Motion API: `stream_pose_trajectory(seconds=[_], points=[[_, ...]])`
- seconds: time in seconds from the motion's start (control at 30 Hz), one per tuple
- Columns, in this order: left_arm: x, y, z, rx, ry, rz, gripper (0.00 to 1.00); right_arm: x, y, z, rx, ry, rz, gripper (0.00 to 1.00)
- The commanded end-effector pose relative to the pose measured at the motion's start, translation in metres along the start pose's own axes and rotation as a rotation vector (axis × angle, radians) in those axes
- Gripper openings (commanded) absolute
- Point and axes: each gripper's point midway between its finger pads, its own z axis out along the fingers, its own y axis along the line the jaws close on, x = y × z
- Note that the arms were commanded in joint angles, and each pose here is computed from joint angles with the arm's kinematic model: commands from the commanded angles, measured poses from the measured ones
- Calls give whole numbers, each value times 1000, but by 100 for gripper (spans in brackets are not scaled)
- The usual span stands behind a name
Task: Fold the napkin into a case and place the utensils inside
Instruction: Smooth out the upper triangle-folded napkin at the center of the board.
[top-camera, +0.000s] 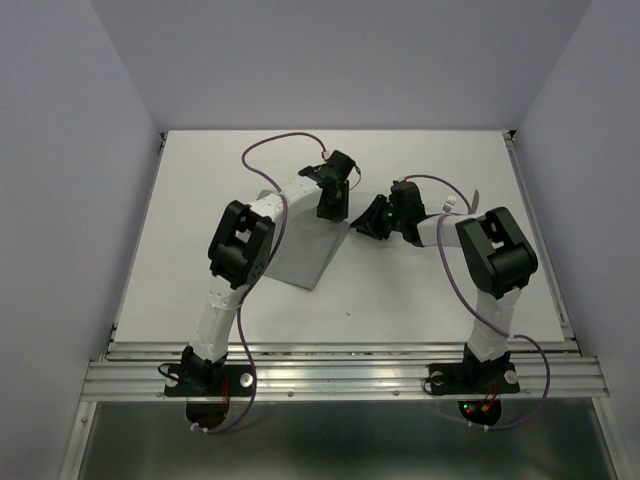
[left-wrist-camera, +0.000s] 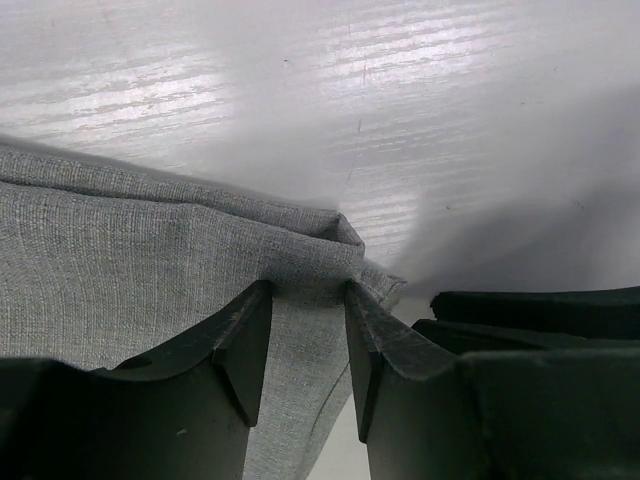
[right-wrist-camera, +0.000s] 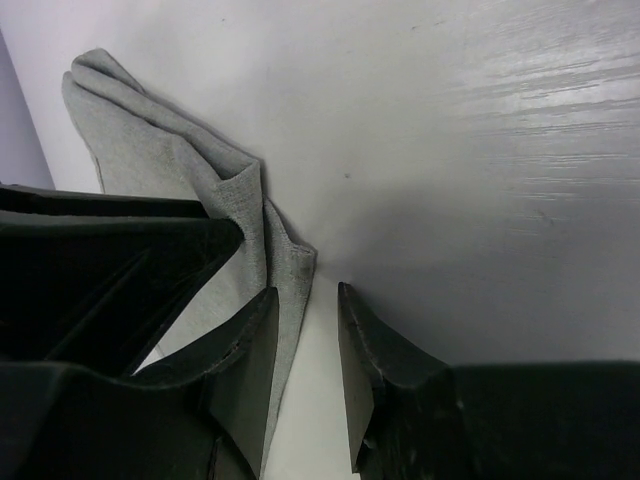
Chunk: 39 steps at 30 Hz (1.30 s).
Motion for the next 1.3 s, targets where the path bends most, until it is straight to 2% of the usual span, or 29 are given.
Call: stream_pose_trajectory(seconds=[0.0, 0.17, 0.33, 0.4, 0.6, 0.87, 0.97, 1.27], points=[[-17, -7, -7, 9, -42, 15, 46, 14, -17, 9, 34, 38, 16, 36], [-14, -6, 1, 7, -30, 15, 46, 18, -19, 16, 45, 47, 13, 37], [-9, -7, 6, 9, -13, 21, 40, 20, -27, 20, 70, 47, 14, 36], [-12, -6, 0, -1, -23, 16, 36, 25, -30, 21, 81, 56, 7, 36], [-35, -8, -35, 19, -112, -2, 34, 23, -36, 18, 108, 36, -6, 35], [-47, -19, -41, 57, -134, 4, 45, 15, -39, 9, 149, -7, -33, 33], [-46, -24, -39, 89, -131, 5, 52, 13, -40, 7, 156, -14, -41, 33], [-38, -21, -17, 58, -92, 12, 54, 22, -34, 13, 159, 8, -68, 35]])
